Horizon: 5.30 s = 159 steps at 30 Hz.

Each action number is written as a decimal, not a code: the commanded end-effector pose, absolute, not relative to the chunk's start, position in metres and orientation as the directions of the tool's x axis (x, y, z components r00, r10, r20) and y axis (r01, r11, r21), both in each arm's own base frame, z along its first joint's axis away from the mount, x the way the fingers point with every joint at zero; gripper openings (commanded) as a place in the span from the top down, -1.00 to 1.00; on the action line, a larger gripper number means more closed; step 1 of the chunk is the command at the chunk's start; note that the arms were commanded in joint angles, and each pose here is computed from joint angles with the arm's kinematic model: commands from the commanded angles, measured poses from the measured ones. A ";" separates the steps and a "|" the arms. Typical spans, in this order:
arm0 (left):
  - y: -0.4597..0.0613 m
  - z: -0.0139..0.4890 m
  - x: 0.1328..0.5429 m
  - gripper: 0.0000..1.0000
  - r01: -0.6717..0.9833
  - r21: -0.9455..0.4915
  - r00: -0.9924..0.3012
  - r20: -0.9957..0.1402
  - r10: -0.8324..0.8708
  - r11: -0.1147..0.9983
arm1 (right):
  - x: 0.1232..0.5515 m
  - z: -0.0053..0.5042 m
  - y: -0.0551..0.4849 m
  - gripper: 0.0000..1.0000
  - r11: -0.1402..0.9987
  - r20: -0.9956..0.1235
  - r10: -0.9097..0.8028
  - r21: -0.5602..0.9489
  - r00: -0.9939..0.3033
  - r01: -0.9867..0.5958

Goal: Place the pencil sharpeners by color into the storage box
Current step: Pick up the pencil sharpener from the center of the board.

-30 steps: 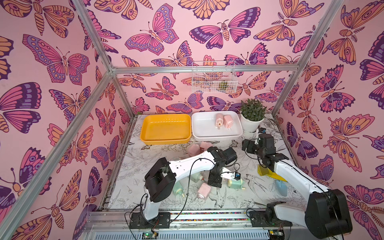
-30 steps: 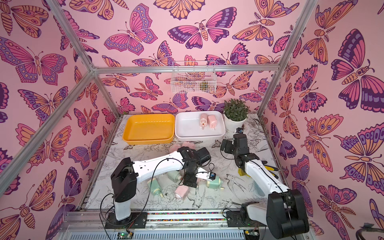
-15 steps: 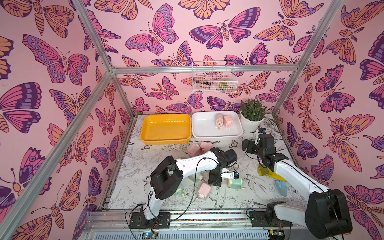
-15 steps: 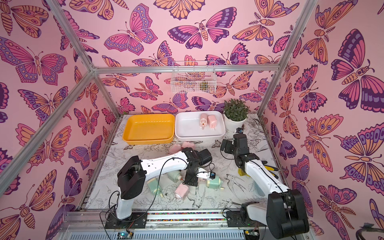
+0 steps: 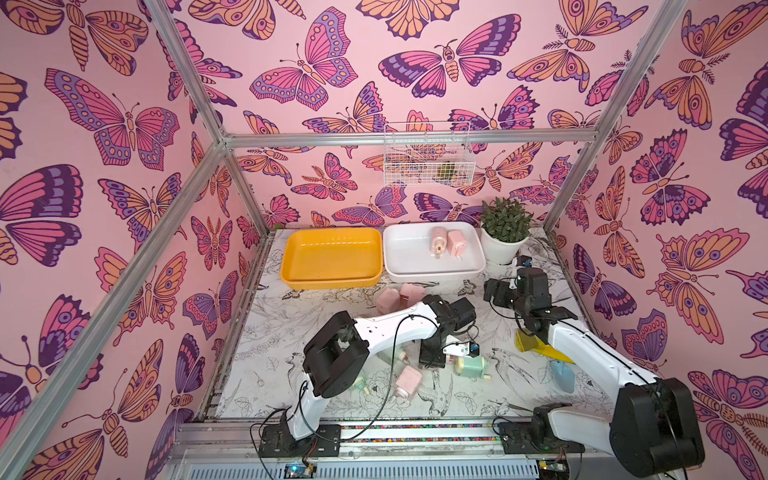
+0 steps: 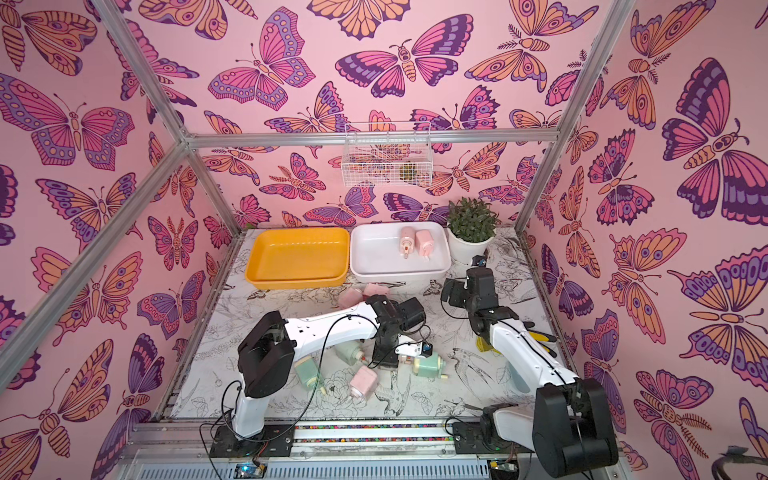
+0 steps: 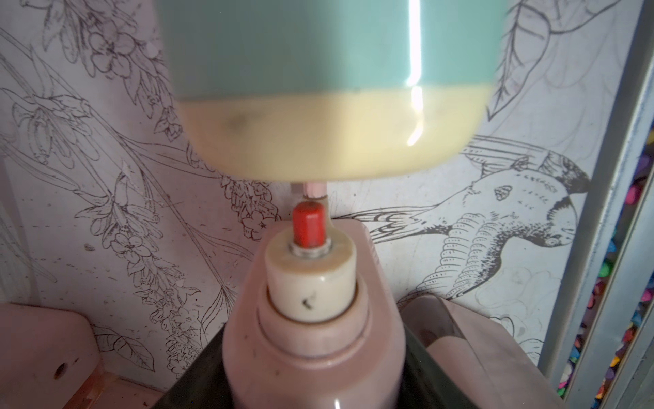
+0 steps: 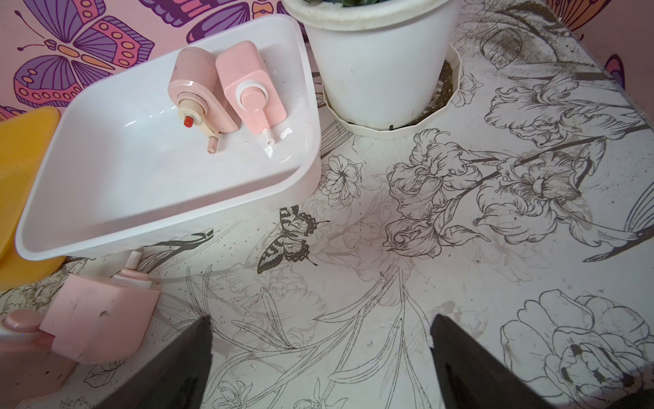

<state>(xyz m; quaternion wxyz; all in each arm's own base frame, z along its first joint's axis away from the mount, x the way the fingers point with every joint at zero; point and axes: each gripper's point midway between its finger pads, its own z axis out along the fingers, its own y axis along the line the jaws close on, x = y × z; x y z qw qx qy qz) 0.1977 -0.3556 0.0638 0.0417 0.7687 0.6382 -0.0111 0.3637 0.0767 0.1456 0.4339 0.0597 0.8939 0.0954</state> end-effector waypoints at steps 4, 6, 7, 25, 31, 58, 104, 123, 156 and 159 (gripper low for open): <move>-0.356 0.071 0.221 1.00 0.954 0.156 0.270 -0.062 0.961 -0.258 | 0.361 0.141 0.077 -0.98 0.978 -0.750 0.172 0.209 -0.638 0.017; -0.354 0.071 0.226 1.00 0.942 0.146 0.313 -0.073 0.947 -0.301 | 0.361 0.140 0.077 -0.98 0.977 -0.747 0.174 0.213 -0.641 0.017; -0.354 0.072 0.228 1.00 0.933 0.145 0.343 -0.076 0.936 -0.330 | 0.361 0.139 0.078 -0.98 0.976 -0.747 0.175 0.216 -0.642 0.014; -0.316 0.075 0.243 1.00 0.477 0.201 0.877 -0.042 0.479 -0.855 | 0.369 0.133 0.091 -0.97 0.968 -0.708 0.175 0.251 -0.684 -0.013; -0.298 0.064 0.231 1.00 0.308 0.137 0.951 -0.007 0.310 -0.941 | 0.368 0.128 0.092 -0.97 0.967 -0.693 0.177 0.256 -0.699 -0.009; -0.338 0.039 0.293 0.17 0.090 0.246 0.990 0.079 0.113 -0.965 | 0.369 0.110 0.099 -0.96 0.963 -0.646 0.164 0.269 -0.745 -0.021; -0.382 0.250 0.366 -1.00 0.621 0.525 -0.001 -0.742 0.671 0.582 | 0.338 0.087 0.206 -0.94 0.807 -0.495 0.033 0.526 -0.868 -0.269; -0.399 0.073 0.315 -0.88 0.815 0.129 -0.468 -0.428 0.773 0.565 | 0.345 0.110 0.041 -0.99 0.883 -0.598 0.469 0.310 -0.650 0.352; -0.414 0.088 0.332 1.00 0.857 0.075 -0.423 -0.462 0.779 0.510 | 0.324 0.118 0.104 -0.99 0.888 -0.484 0.278 0.458 -0.830 0.031; -0.421 0.127 0.333 1.00 0.865 0.062 -0.379 -0.568 0.731 0.497 | 0.320 0.127 0.112 -0.99 0.850 -0.468 0.292 0.527 -0.834 0.002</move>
